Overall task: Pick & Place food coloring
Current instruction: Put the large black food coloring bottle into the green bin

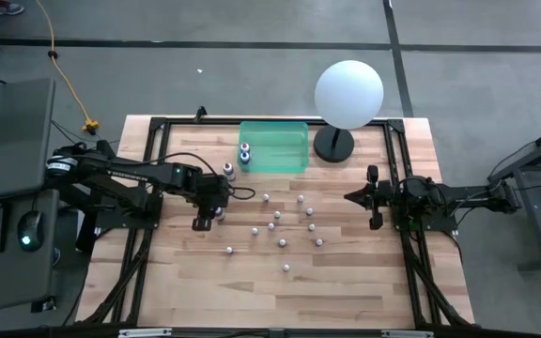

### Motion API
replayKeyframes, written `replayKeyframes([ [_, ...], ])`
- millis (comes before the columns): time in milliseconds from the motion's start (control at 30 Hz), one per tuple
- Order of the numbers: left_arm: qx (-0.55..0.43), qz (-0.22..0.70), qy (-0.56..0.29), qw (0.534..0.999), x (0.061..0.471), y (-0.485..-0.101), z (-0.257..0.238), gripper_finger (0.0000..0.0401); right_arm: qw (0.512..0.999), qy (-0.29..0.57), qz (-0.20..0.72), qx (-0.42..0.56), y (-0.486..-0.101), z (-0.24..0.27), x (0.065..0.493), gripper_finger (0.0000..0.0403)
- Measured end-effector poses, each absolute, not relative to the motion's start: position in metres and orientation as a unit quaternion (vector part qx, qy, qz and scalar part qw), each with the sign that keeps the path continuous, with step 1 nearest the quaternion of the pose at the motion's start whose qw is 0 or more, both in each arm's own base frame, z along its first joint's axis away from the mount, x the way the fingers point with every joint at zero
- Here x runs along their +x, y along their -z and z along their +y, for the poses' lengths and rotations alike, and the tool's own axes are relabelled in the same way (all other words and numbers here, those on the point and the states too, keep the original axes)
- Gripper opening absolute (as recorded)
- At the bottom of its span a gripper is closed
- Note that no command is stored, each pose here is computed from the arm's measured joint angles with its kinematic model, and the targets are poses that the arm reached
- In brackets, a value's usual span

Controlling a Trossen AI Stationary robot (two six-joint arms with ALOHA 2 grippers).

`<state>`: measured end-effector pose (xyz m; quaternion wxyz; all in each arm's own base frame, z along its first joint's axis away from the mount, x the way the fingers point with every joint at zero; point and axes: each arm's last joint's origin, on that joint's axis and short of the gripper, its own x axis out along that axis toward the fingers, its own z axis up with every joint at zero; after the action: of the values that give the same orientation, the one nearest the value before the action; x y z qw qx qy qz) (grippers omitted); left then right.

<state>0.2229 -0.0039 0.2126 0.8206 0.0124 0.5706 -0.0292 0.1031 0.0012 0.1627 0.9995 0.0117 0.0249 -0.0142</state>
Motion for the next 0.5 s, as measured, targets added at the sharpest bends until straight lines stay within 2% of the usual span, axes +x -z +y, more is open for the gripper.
replayKeyframes([
  [333,0.012,0.571,0.005,0.821,0.223,-0.214,-0.003,0.0154,1.0,0.014,0.024,0.012,-0.163,0.001,0.103,0.0],
  [500,0.007,0.565,-0.001,0.825,0.228,-0.233,-0.003,0.0152,1.0,0.014,0.024,0.012,-0.163,0.001,0.103,0.0],
])
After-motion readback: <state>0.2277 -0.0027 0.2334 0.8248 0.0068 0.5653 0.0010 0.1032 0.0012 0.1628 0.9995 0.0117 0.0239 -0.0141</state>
